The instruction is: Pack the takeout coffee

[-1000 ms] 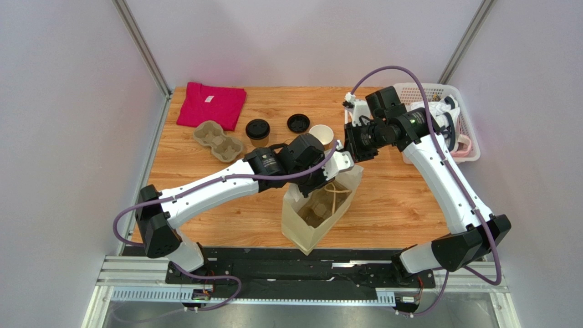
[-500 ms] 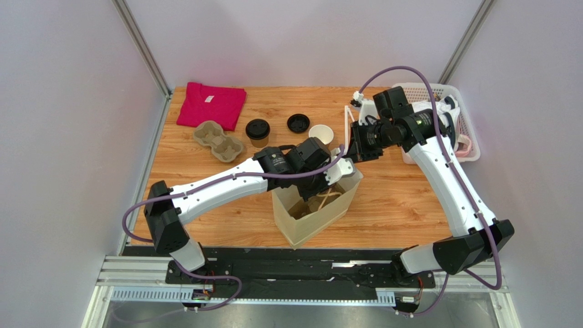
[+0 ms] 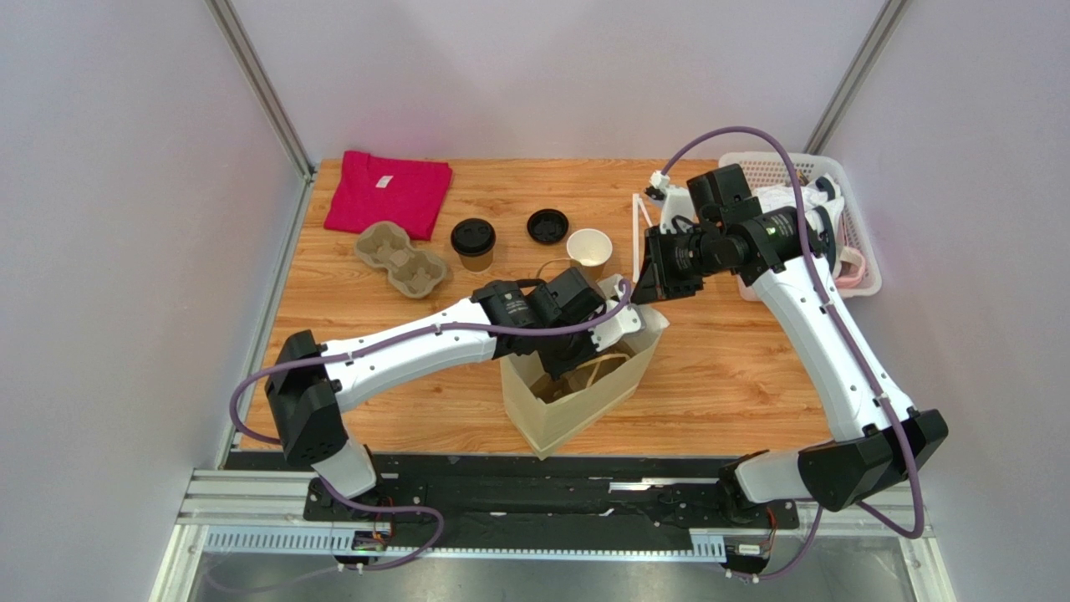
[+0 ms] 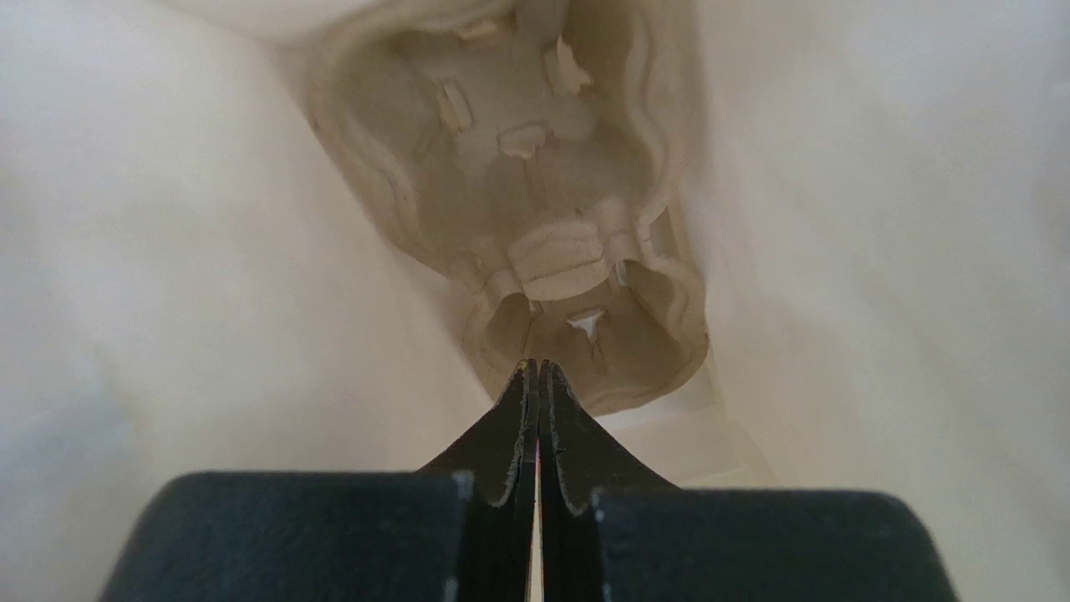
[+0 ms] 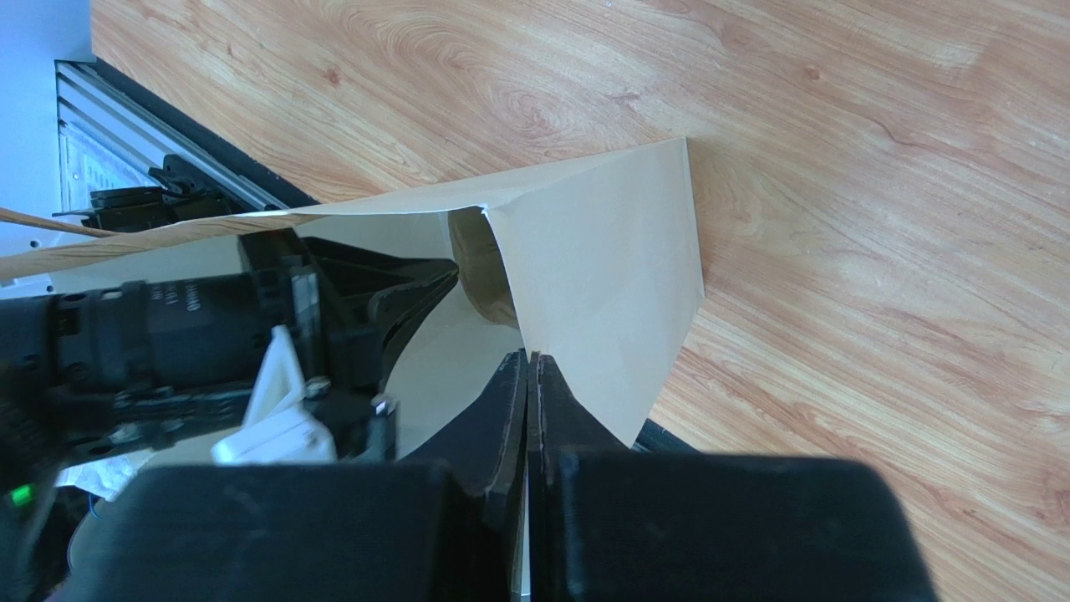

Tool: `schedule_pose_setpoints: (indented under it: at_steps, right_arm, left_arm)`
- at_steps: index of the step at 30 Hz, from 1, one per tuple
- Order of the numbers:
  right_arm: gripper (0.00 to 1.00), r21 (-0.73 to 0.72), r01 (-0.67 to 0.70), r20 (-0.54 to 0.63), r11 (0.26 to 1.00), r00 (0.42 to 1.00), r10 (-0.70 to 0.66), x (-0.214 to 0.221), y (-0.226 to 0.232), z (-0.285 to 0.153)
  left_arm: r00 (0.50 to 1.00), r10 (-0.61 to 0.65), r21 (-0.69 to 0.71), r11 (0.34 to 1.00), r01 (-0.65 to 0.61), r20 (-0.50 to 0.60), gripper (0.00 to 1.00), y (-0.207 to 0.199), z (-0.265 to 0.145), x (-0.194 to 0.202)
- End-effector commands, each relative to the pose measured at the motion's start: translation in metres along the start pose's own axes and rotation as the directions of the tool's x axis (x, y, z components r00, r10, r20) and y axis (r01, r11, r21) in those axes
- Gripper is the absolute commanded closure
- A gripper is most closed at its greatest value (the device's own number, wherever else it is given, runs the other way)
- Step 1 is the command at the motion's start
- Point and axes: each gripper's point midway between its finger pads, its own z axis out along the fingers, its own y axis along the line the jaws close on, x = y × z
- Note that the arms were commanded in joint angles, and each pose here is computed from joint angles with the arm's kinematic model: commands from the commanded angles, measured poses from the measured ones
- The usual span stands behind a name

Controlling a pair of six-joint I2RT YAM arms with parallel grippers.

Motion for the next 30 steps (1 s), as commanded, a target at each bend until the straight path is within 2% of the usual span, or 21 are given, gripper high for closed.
schedule_pose_setpoints:
  at_steps: [1, 12, 19, 30]
  right_arm:
    - [1.0, -0.006, 0.003, 0.05, 1.0, 0.999, -0.003, -0.005, 0.004, -0.01]
    - [1.0, -0.001, 0.011, 0.071, 1.0, 0.997, -0.011, -0.004, 0.004, -0.014]
    - [1.0, -0.007, 0.017, 0.082, 1.0, 0.996, -0.016, -0.005, 0.006, -0.015]
    - [1.0, -0.002, 0.024, 0.105, 1.0, 0.994, -0.023, -0.008, 0.005, -0.016]
  left_arm:
    - [0.999, -0.023, -0.014, 1.0, 0.022, -0.042, 1.0, 0.0, 0.009, 0.01]
    - [0.975, -0.082, -0.044, 0.996, 0.074, -0.208, 1.0, 0.013, 0.036, 0.036]
    - [0.96, -0.051, -0.042, 0.998, 0.041, -0.275, 1.0, 0.015, 0.049, 0.049]
    - [0.881, -0.033, -0.041, 0.999, 0.016, -0.473, 1.0, 0.017, 0.058, 0.092]
